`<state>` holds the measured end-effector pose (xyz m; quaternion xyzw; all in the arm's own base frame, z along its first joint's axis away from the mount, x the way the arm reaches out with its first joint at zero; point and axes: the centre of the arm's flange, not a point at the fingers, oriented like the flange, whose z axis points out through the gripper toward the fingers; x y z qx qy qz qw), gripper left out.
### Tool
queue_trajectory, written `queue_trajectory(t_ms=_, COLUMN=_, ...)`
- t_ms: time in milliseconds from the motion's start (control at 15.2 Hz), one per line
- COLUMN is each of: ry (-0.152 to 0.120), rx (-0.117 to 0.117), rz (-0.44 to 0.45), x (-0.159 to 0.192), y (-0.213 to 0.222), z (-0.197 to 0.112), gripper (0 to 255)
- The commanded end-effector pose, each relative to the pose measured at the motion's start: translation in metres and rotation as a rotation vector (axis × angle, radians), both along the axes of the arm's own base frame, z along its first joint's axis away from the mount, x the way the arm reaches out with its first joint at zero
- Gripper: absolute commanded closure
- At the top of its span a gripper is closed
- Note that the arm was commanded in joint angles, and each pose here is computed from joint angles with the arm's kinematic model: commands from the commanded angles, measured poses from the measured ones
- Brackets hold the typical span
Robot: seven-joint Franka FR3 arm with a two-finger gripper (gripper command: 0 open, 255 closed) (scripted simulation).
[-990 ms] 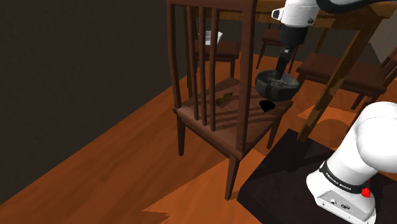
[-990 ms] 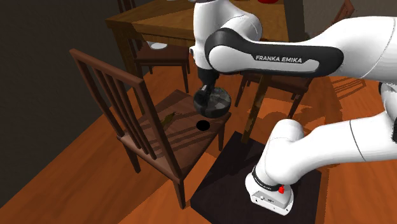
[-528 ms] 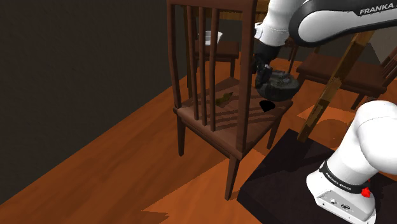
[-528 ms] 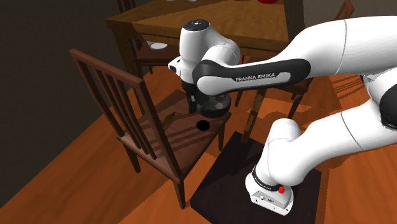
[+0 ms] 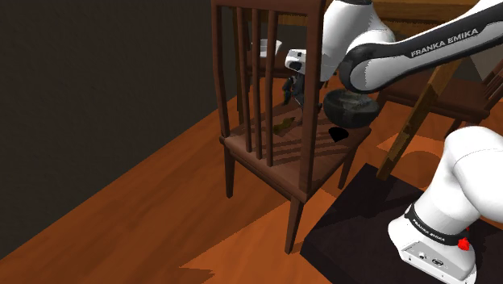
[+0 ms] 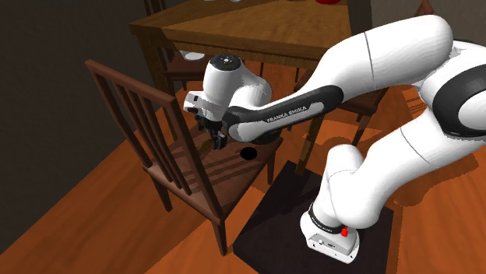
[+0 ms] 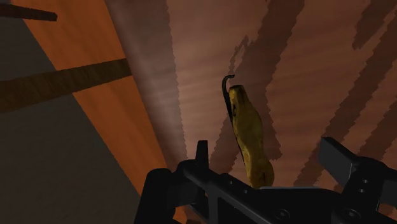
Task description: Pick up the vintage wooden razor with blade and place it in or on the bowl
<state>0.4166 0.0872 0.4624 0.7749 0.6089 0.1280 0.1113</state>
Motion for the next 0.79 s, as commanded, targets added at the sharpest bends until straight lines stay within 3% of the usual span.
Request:
queue_trajectory(t_ms=0, ry=-0.016, rx=-0.008, rz=0.062, x=0.005, y=0.004, z=-0.011, gripper=0)
queue_trajectory(t_ms=396, ry=-0.016, rx=-0.008, rz=0.062, x=0.016, y=0.003, z=-0.04, gripper=0)
queue_trajectory(t_ms=726, ry=-0.016, rx=-0.008, rz=0.062, x=0.017, y=0.003, z=-0.043, gripper=0)
